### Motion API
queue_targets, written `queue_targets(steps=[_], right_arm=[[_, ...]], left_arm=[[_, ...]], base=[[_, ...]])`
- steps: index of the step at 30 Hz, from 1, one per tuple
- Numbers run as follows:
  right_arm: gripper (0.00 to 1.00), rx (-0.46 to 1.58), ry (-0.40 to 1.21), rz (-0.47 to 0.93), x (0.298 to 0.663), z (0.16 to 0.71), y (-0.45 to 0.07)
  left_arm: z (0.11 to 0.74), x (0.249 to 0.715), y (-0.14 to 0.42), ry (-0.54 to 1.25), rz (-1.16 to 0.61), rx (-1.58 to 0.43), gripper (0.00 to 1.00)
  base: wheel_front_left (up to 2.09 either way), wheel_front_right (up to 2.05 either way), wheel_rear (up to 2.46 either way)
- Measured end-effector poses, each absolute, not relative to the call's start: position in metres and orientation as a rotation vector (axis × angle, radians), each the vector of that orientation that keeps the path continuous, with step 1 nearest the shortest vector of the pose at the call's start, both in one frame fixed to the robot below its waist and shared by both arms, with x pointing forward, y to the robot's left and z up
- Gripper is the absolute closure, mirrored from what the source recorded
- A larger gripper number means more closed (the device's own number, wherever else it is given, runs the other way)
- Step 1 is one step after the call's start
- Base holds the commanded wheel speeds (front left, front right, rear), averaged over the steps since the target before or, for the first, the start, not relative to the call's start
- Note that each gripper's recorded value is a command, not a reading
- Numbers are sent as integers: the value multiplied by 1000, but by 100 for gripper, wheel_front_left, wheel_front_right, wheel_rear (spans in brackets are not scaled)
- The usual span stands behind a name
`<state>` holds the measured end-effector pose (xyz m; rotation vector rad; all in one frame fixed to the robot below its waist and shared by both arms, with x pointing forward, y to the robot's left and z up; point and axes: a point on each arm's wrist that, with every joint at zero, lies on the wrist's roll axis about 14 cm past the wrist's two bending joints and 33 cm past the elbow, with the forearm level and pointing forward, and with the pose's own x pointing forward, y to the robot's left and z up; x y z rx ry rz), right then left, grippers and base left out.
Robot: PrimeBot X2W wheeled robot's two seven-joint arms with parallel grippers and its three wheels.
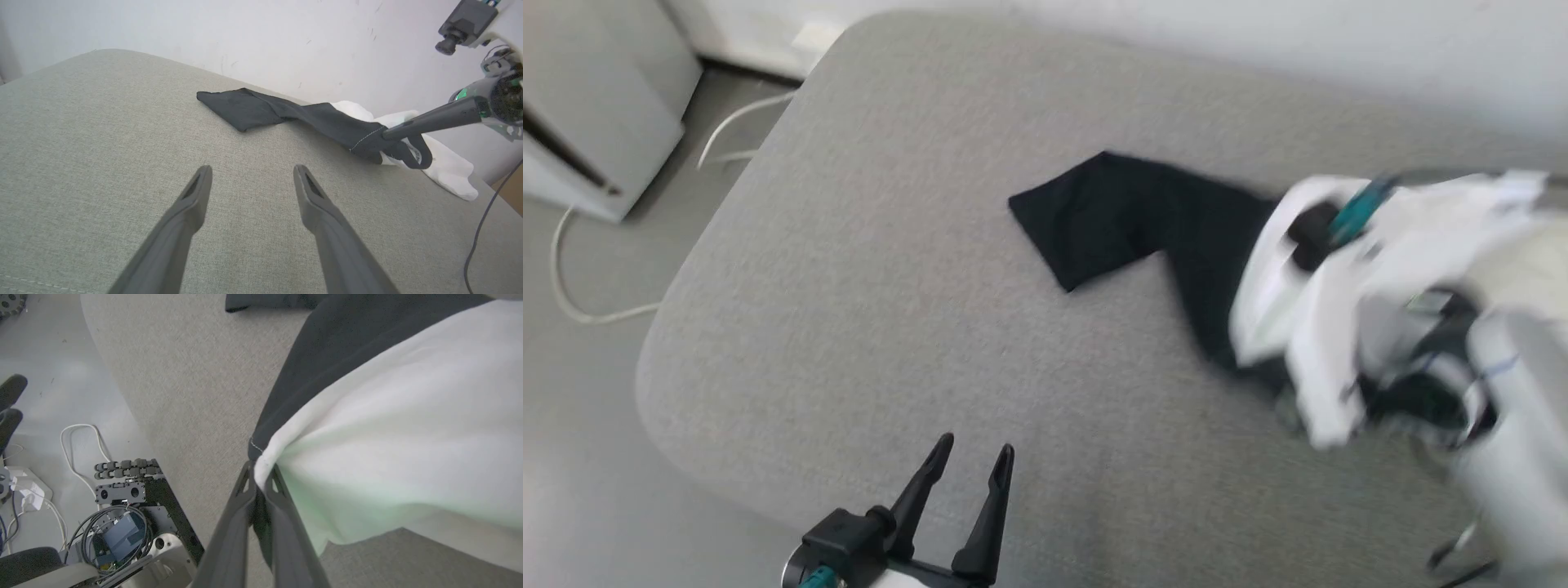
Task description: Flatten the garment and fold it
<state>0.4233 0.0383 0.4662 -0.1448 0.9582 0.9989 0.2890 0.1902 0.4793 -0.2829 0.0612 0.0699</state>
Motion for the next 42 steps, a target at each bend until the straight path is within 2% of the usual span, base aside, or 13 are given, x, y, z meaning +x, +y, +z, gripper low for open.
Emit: queue_targets(steps=[4,7,8,9,10,15,19,22,25,27,30,36,42], right_arm=[[100,-123,1101,1106,357,459,33],[100,-120,1169,1114,325,446,21],[96,-121,1185,1104,318,440,16],[69,-120,1183,1087,315,436,12],[0,-118,1160,1062,317,434,9],[0,-50,993,992,341,445,14],[0,59,826,944,366,477,16],[0,142,553,849,402,525,4],[0,146,278,673,434,564,-32],[0,169,155,551,442,575,-59],[0,209,68,404,430,566,-87],[0,136,-35,182,394,540,-146],[0,212,22,80,359,493,-176]], left_arm=[[487,287,183,43,37,-291,0],[494,289,179,25,12,-290,0],[496,289,178,20,4,-290,0],[498,290,177,15,-2,-291,0],[499,291,176,12,-7,-294,0],[500,294,173,7,-22,-300,0],[502,296,169,-1,-41,-301,0],[509,298,170,-32,-40,-294,0],[517,302,173,-68,-34,-275,0],[519,304,172,-79,-37,-271,0],[522,307,171,-91,-42,-270,0],[522,313,167,-97,-58,-261,0],[513,320,154,-68,-105,-246,0]], base=[[0,0,0],[0,0,0],[0,0,0],[0,0,0],[0,0,0],[0,0,0],[0,0,0],[0,0,0],[0,0,0],[0,0,0],[0,0,0],[0,0,0],[0,0,0]])
